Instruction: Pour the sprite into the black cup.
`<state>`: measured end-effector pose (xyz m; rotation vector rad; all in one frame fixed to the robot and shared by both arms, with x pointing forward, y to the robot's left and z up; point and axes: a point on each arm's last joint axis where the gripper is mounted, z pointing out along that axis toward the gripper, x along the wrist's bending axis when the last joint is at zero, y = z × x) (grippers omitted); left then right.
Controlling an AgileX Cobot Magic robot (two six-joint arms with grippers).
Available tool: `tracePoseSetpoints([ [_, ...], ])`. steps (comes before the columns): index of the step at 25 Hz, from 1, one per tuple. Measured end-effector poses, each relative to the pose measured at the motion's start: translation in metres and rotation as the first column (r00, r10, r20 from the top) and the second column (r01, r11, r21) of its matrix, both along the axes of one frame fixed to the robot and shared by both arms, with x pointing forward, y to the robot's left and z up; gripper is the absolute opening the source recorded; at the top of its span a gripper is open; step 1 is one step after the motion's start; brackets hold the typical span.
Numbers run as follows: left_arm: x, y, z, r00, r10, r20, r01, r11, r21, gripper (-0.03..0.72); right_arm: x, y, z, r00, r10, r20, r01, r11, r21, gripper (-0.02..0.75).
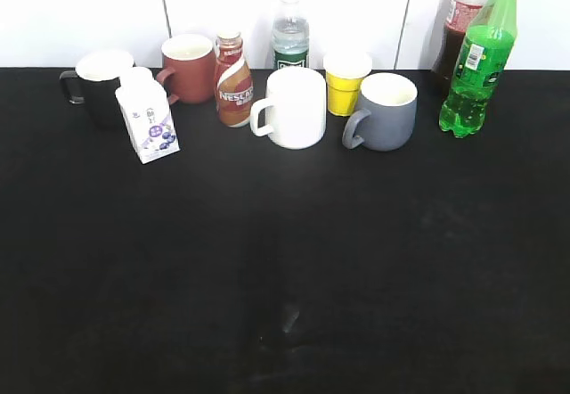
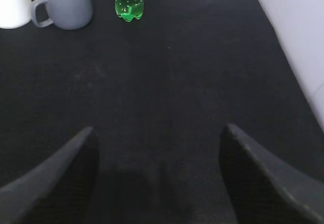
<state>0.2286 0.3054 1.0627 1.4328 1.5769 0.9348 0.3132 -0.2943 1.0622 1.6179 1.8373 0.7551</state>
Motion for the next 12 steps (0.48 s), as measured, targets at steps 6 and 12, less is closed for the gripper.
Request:
tracePoseSetpoints([
  [6,0.0000,0.0000,0.0000,1.000,0.000,0.000,0.000,1.000,0.000,0.239,0.0000,0.0000,0.0000,1.000,0.000,0.000,0.000,1.000,0.000,0.555],
  [12,0.0000,0.0000,0.0000,1.000,0.000,0.000,0.000,1.000,0.000,0.239,0.0000,0.0000,0.0000,1.000,0.000,0.000,0.000,1.000,0.000,0.555],
])
